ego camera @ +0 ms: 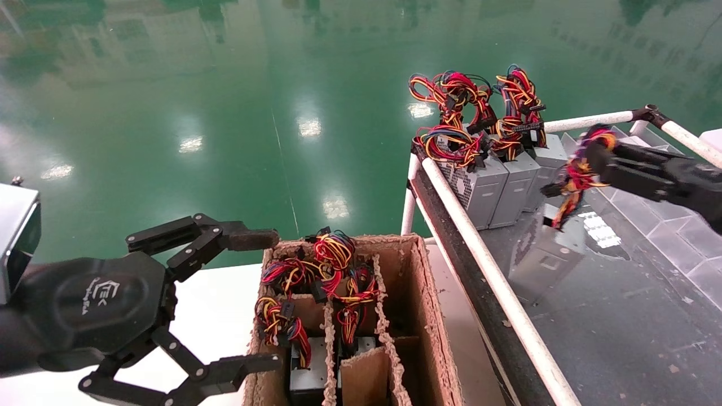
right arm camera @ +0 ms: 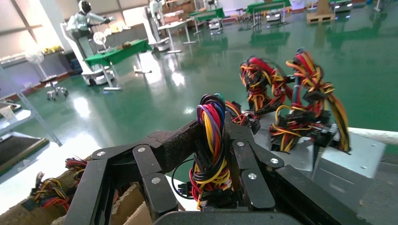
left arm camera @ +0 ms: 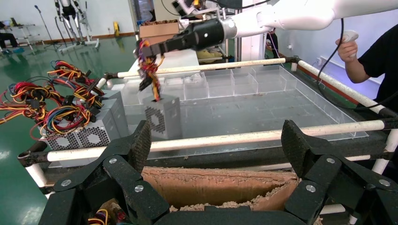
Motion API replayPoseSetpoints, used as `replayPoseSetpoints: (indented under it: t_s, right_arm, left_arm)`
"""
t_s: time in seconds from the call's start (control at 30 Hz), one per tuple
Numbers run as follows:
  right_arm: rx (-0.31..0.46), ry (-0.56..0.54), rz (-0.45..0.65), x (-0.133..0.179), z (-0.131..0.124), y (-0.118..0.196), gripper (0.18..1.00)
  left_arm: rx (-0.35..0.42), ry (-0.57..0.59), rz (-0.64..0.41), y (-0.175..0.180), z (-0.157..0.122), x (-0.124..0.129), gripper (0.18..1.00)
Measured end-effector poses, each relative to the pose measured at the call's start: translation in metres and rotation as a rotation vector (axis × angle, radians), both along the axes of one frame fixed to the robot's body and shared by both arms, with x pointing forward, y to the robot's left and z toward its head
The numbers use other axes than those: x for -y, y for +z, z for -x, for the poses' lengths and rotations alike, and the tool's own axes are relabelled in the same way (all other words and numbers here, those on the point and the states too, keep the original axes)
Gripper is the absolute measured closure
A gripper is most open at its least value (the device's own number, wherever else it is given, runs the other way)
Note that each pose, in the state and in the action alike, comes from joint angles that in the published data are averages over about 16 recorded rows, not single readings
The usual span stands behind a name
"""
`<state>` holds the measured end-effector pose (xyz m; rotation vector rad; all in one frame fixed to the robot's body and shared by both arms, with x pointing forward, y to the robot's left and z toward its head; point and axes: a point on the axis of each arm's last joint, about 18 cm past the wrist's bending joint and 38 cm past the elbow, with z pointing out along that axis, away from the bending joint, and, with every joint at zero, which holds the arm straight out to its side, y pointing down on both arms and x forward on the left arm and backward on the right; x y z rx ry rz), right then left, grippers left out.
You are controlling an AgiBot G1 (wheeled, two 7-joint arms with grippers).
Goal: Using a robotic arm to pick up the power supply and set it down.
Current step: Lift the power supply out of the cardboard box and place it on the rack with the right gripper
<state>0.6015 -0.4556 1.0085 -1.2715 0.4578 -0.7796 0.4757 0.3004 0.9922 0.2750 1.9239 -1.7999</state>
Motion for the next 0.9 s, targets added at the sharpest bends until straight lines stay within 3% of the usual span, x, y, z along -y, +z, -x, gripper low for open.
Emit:
replayPoseSetpoints:
  t_s: [0.47, 0.9]
  right_arm:
    - [0.005, -0.123, 0.105, -0.037, -0.058, 0.019, 0.967]
    - [0.038, -0.089, 0.186, -0.076, -0.074, 0.041, 0.97]
  left_arm:
    - [0.0, 0.0, 0.0, 0.0, 0.0, 0.0, 0.183]
    - [0.0, 0.0, 0.0, 0.0, 0.0, 0.0, 0.183]
